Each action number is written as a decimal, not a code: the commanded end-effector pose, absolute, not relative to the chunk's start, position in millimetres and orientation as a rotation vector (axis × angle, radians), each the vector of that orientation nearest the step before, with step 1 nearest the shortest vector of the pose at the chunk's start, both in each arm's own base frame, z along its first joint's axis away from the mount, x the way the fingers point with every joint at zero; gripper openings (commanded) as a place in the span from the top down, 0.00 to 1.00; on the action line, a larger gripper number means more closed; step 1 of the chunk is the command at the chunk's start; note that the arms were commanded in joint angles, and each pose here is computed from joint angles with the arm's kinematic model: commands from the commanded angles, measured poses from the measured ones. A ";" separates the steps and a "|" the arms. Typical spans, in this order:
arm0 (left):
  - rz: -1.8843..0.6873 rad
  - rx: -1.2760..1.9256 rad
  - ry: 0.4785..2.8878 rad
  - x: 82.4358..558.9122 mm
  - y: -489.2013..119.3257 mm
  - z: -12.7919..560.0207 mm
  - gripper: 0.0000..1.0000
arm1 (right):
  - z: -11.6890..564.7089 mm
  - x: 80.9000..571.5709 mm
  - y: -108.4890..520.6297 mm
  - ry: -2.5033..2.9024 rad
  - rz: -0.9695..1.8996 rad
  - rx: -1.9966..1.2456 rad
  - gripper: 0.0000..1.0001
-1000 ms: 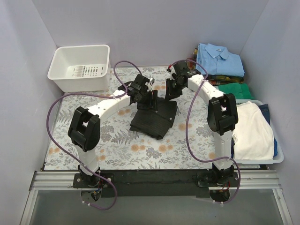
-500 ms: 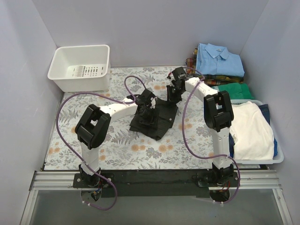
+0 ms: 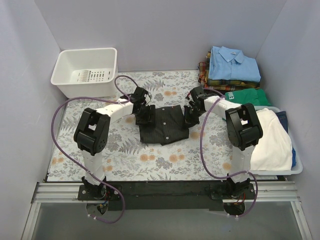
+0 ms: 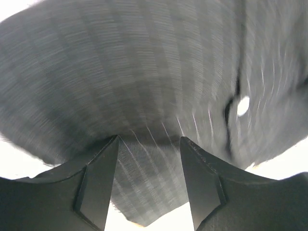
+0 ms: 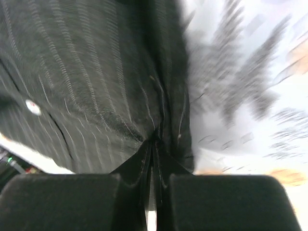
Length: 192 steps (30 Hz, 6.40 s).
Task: Fold and stack the long sleeve shirts
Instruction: Fold the shirt
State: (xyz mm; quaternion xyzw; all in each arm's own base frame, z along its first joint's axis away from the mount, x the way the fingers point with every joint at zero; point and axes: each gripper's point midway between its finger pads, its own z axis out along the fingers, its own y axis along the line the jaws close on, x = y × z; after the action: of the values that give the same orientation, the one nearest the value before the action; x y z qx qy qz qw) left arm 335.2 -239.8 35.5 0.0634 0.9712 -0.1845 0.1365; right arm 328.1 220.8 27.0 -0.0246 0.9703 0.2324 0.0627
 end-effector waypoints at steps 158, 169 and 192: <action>-0.976 0.303 2.651 363.7 -287.9 72.3 0.45 | 140.8 282.0 254.9 2.643 0.359 -0.393 0.30; -0.597 0.110 2.803 309.1 -217.3 40.4 0.49 | 113.8 271.9 283.5 2.762 0.605 -0.599 0.34; -0.654 -0.249 2.280 495.2 -170.0 223.4 0.37 | 113.2 223.1 359.5 2.534 0.648 -1.236 0.39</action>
State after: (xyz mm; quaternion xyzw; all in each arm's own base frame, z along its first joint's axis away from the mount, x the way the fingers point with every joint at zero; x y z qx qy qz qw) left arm 478.3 -192.5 185.4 -0.0723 0.9044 -0.2474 0.3401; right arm 224.6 321.2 108.5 -0.3680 0.8982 0.2151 0.1072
